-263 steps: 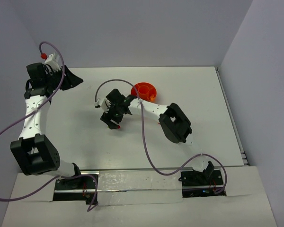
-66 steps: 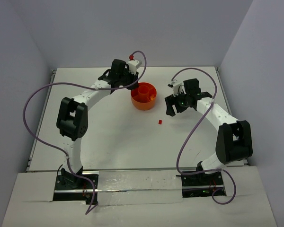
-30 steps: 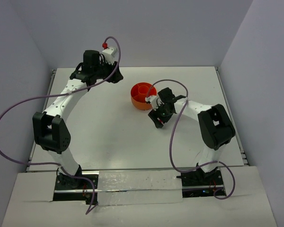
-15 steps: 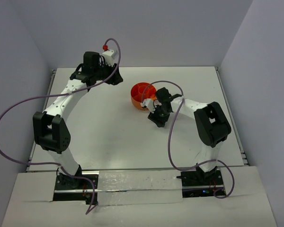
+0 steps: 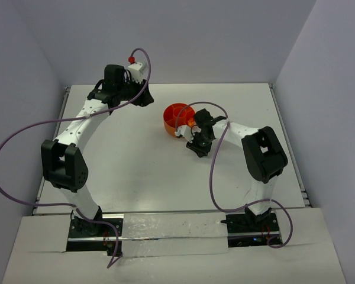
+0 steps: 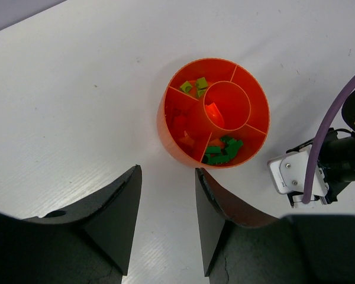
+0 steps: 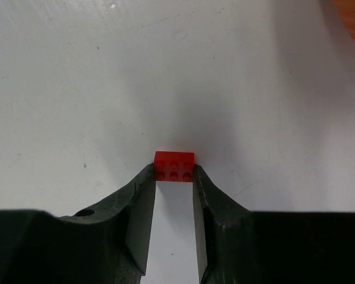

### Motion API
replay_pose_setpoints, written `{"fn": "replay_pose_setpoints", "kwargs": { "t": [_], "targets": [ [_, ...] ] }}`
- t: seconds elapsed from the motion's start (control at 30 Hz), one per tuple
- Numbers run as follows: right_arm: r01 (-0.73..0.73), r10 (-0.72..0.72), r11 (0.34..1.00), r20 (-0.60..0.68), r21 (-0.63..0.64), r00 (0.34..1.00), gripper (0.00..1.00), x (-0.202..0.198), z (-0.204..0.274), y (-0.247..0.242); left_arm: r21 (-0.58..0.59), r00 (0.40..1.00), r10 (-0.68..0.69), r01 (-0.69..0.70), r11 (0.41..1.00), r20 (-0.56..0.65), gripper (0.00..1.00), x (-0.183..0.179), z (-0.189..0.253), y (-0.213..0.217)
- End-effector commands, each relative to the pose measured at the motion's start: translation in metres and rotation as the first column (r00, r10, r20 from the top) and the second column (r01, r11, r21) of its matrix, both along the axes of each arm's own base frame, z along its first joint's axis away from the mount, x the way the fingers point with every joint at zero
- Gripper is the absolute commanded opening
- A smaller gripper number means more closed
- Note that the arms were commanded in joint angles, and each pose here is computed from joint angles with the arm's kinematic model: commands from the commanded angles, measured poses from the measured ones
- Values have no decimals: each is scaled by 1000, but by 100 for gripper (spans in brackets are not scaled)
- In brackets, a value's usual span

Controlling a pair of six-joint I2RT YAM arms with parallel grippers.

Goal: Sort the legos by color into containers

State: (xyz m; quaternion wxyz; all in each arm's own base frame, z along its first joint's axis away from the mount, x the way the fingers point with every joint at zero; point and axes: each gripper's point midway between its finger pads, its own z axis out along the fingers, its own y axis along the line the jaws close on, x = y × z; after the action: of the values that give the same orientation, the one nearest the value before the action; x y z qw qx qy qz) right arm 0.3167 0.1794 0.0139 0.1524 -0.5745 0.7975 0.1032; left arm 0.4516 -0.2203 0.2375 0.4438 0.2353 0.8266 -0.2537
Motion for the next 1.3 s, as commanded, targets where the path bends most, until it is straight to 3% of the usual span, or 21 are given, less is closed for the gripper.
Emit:
{"fn": "replay_pose_setpoints", "kwargs": {
  "t": [0.0, 0.17, 0.33, 0.4, 0.5, 0.83, 1.27],
  "targets": [
    [0, -3, 997, 42, 78, 999, 25, 11, 38, 18, -20, 1000, 8, -7, 1000, 22, 50, 4, 11, 4],
    [-16, -4, 981, 106, 193, 994, 24, 28, 96, 54, -59, 1000, 17, -18, 998, -12, 54, 1, 14, 15],
    [-53, -2, 956, 189, 287, 982, 24, 42, 149, 99, -142, 998, 67, -69, 987, -17, 70, 3, 27, 45],
    [-56, -10, 950, 211, 306, 977, 24, 48, 158, 115, -170, 996, 91, -93, 981, -15, 82, 3, 31, 57],
    [-38, -50, 942, 252, 333, 966, 23, 74, 168, 136, -190, 993, 114, -114, 975, -13, 86, 4, 35, 70],
    [34, -144, 948, 331, 315, 933, 24, 132, 150, 153, -201, 989, 145, -144, 969, -6, 87, 5, 40, 89],
    [58, -173, 952, 371, 301, 913, 26, 151, 146, 153, -206, 988, 151, -150, 967, -9, 88, 7, 38, 92]
  ]
}}
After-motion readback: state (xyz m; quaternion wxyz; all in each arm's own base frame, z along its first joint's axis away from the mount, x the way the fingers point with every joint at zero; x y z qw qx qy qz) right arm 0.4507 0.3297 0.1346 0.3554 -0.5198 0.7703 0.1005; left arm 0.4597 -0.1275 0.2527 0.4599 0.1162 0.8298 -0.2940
